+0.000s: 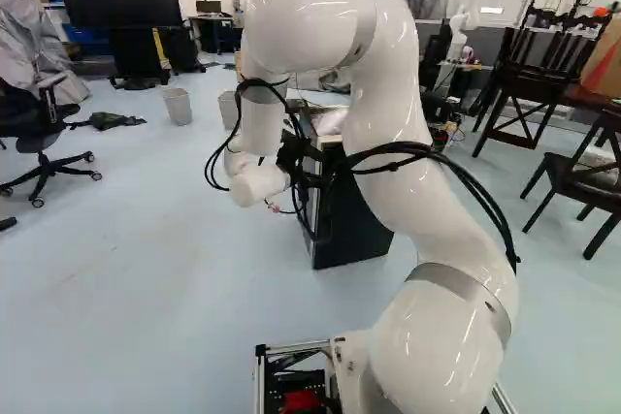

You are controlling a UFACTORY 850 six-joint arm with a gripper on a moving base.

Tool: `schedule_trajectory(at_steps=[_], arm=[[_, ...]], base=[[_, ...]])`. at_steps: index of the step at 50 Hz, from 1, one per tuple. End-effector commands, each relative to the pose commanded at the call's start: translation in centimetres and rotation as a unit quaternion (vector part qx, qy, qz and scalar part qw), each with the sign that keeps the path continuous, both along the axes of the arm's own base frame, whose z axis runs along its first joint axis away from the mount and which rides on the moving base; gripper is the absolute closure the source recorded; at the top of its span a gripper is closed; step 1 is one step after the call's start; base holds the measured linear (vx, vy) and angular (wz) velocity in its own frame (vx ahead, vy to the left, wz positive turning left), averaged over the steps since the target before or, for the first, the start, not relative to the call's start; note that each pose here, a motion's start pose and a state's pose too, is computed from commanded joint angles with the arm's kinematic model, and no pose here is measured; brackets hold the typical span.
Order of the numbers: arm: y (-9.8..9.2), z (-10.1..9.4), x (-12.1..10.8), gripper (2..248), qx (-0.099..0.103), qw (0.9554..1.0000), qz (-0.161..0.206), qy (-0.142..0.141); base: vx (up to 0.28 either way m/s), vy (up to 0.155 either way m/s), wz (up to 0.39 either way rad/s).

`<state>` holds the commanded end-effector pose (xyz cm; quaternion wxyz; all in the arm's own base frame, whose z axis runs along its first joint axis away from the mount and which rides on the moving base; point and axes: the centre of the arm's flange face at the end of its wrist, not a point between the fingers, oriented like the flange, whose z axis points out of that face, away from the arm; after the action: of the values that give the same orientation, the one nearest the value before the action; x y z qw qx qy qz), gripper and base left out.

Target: Grab a drink from the fridge

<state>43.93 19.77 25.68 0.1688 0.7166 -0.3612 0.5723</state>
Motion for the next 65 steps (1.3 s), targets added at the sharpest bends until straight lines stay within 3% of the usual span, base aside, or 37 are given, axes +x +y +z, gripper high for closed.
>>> schedule_trajectory(at_steps=[65], arm=[[-2.7,0.0,1.5,3,0.001,0.9995,-0.033,-0.002]], base=[[0.0,0.0,0.0]])
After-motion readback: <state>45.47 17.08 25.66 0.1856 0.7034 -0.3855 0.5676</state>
